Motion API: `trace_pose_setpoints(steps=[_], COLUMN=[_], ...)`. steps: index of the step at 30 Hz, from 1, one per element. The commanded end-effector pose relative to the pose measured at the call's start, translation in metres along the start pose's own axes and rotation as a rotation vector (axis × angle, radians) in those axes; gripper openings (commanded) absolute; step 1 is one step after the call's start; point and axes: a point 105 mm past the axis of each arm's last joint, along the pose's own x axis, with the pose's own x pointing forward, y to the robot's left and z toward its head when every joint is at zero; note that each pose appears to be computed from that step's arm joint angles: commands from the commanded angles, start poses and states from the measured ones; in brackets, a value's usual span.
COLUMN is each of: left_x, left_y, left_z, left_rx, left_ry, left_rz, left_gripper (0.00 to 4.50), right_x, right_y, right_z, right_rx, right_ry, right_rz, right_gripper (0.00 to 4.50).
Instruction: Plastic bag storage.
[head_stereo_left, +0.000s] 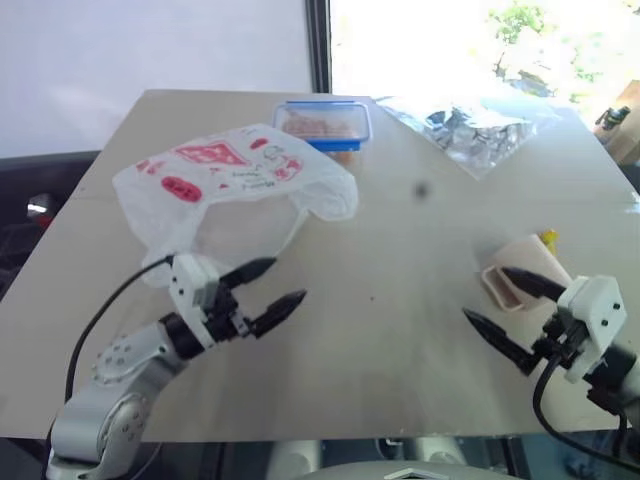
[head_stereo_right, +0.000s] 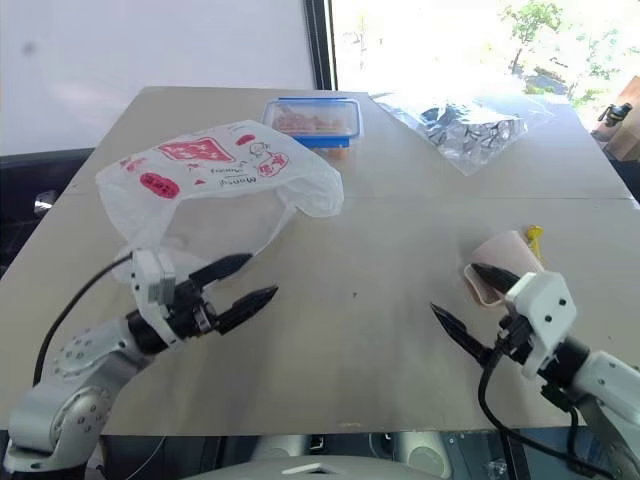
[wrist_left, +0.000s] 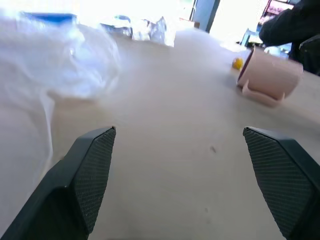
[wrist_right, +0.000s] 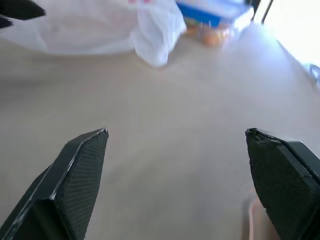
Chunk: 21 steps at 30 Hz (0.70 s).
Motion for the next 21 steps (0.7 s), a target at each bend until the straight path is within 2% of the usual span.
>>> trace_pose_setpoints(steps=[1,8,13,15,19,21], left_x=[0.017,0.037,0.049,0.05,0.031,0.019], left_y=[-0.014,-0.004,0.032,0.052,0.09,0.103], left_z=[0.022,0.039,0.055,0.056,0.042,0.036], left_rx=[0.09,0.292,0.34,0.447,0.738,0.77], left_ry=[-0.005,0.082,0.149,0.249,0.55,0.636], left_rz=[-0.051,-0.019,0.16,0.275,0.477,0.538], left_gripper=[4.3,4.3,4.3,4.3,4.3,4.3], right_x=[0.001,0.0,0.003,0.003,0.004,0.003], right_y=[0.002,0.002,0.003,0.002,0.0,-0.001], right_z=[0.015,0.007,-0.003,-0.006,-0.009,-0.012], right_rx=[-0.04,-0.057,-0.077,-0.082,-0.087,-0.093], right_ry=[-0.06,-0.057,-0.04,-0.041,-0.047,-0.04], right_rz=[0.026,0.07,0.096,0.097,0.094,0.09], right_gripper=[4.45,4.45,4.45,4.45,4.45,4.45])
